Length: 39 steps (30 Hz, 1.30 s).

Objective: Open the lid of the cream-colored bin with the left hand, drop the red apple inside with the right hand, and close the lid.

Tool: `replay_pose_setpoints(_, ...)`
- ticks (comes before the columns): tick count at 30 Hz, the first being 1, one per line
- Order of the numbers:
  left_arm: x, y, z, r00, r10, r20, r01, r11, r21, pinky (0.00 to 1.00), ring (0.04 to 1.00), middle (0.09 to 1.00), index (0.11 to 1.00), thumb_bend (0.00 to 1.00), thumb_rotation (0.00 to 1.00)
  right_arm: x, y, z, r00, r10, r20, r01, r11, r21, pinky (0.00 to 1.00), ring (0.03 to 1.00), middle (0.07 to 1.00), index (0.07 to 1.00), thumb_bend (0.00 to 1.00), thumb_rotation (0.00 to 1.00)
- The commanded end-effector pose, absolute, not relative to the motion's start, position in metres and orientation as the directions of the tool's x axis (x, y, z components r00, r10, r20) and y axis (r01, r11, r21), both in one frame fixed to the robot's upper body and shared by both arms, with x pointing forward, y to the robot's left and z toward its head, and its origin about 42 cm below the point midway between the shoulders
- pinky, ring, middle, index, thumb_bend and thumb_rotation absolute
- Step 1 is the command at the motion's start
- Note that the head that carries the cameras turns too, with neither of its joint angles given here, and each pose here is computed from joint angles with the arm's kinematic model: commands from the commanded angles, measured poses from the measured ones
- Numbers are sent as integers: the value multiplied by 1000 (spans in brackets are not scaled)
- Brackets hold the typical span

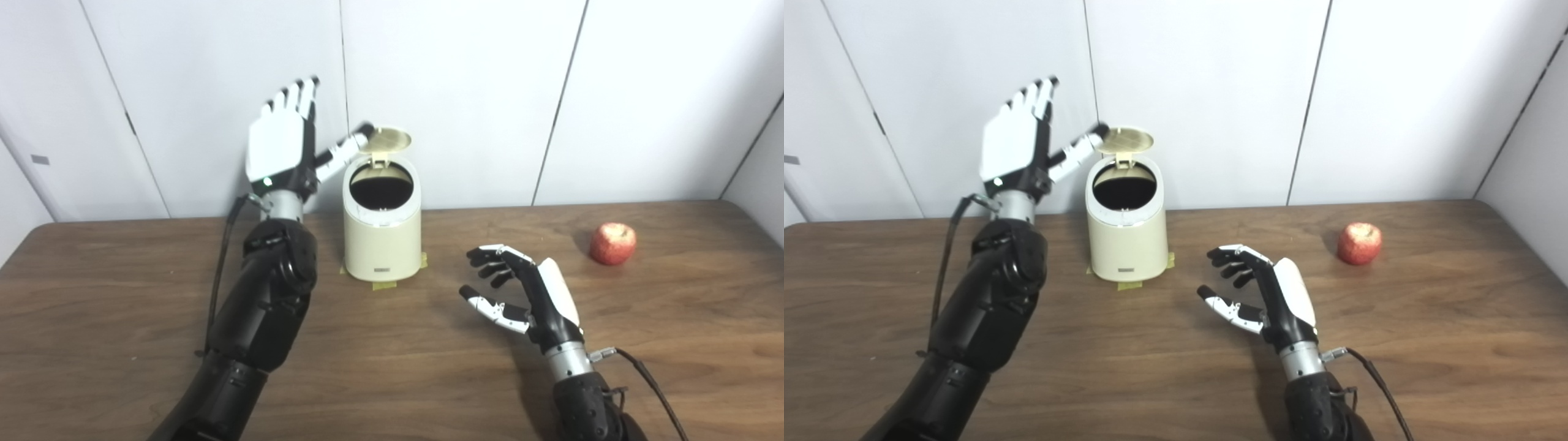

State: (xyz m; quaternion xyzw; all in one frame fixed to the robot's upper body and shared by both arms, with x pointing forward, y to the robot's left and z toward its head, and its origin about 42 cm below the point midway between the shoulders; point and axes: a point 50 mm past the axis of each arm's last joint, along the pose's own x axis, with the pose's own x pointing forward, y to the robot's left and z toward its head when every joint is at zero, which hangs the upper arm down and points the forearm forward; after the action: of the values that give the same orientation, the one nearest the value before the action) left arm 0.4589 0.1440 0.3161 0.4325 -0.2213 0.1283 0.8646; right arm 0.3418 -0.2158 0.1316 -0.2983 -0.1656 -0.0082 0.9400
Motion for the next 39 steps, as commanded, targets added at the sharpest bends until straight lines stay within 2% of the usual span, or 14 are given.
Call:
replay_pose_setpoints(1, 446, 143, 342, 805, 15, 593, -442, 681, 584, 1000, 1000, 1000, 1000, 608, 1000, 342, -210, 136, 939, 91, 333, 113, 831, -545, 493, 602, 653, 665, 282, 303)
replay_pose_setpoints(3, 431, 149, 338, 795, 11, 607, -412, 743, 527, 986, 992, 982, 979, 588, 1000, 342, -211, 139, 941, 87, 327, 114, 827, -550, 499, 607, 659, 669, 284, 306)
replay_pose_setpoints(5, 418, 156, 332, 779, -2, 627, -380, 794, 475, 871, 928, 916, 900, 523, 1000, 342, -214, 142, 939, 87, 331, 119, 825, -552, 514, 629, 680, 682, 295, 331)
replay_pose_setpoints(9, 393, 178, 310, 758, -40, 651, -319, 848, 424, 705, 790, 798, 795, 446, 1000, 345, -224, 163, 930, 112, 349, 139, 773, -619, 526, 655, 718, 713, 331, 337)
replay_pose_setpoints(11, 382, 191, 295, 752, -54, 657, -280, 876, 392, 646, 728, 741, 740, 397, 913, 347, -230, 177, 926, 128, 355, 156, 728, -668, 549, 686, 751, 748, 446, 318)
replay_pose_setpoints(12, 376, 198, 286, 750, -52, 660, -256, 896, 362, 636, 716, 730, 728, 387, 892, 348, -233, 185, 918, 143, 369, 171, 698, -695, 561, 699, 759, 755, 478, 318)
replay_pose_setpoints(13, 371, 203, 278, 750, -50, 660, -234, 912, 336, 617, 704, 714, 707, 357, 908, 349, -237, 191, 913, 155, 377, 184, 669, -720, 621, 741, 777, 765, 553, 303)
replay_pose_setpoints(16, 353, 218, 253, 761, -47, 647, -178, 944, 278, 609, 699, 708, 698, 320, 991, 353, -252, 215, 905, 172, 390, 223, 589, -777, 718, 808, 820, 797, 689, 345)
replay_pose_setpoints(19, 338, 228, 233, 778, -45, 627, -139, 960, 241, 606, 700, 715, 708, 297, 1000, 361, -271, 237, 903, 182, 389, 246, 523, -816, 692, 807, 845, 819, 790, 386)
replay_pose_setpoints(23, 324, 237, 214, 791, -50, 610, -126, 962, 241, 619, 701, 716, 707, 180, 963, 374, -294, 266, 918, 177, 354, 244, 450, -859, 686, 817, 877, 855, 881, 401)
replay_pose_setpoints(27, 313, 244, 194, 823, -45, 567, -91, 973, 210, 631, 707, 715, 700, 165, 882, 387, -307, 301, 934, 167, 317, 246, 343, -906, 637, 823, 889, 846, 949, 415)
replay_pose_setpoints(32, 304, 249, 176, 851, -63, 522, -62, 974, 218, 632, 706, 717, 705, 126, 816, 405, -319, 326, 976, 123, 179, 149, 222, -964, 614, 822, 892, 848, 972, 321)
replay_pose_setpoints(35, 297, 252, 167, 867, -71, 493, -53, 971, 234, 640, 712, 726, 714, 135, 866, 420, -329, 328, 990, 97, 100, 85, 149, -985, 624, 833, 890, 841, 995, 280)
replay_pose_setpoints(39, 291, 253, 165, 883, -69, 464, -47, 971, 233, 649, 718, 730, 718, 146, 898, 441, -338, 325, 999, 34, -18, -20, 78, -997, 645, 864, 913, 851, 999, 288)
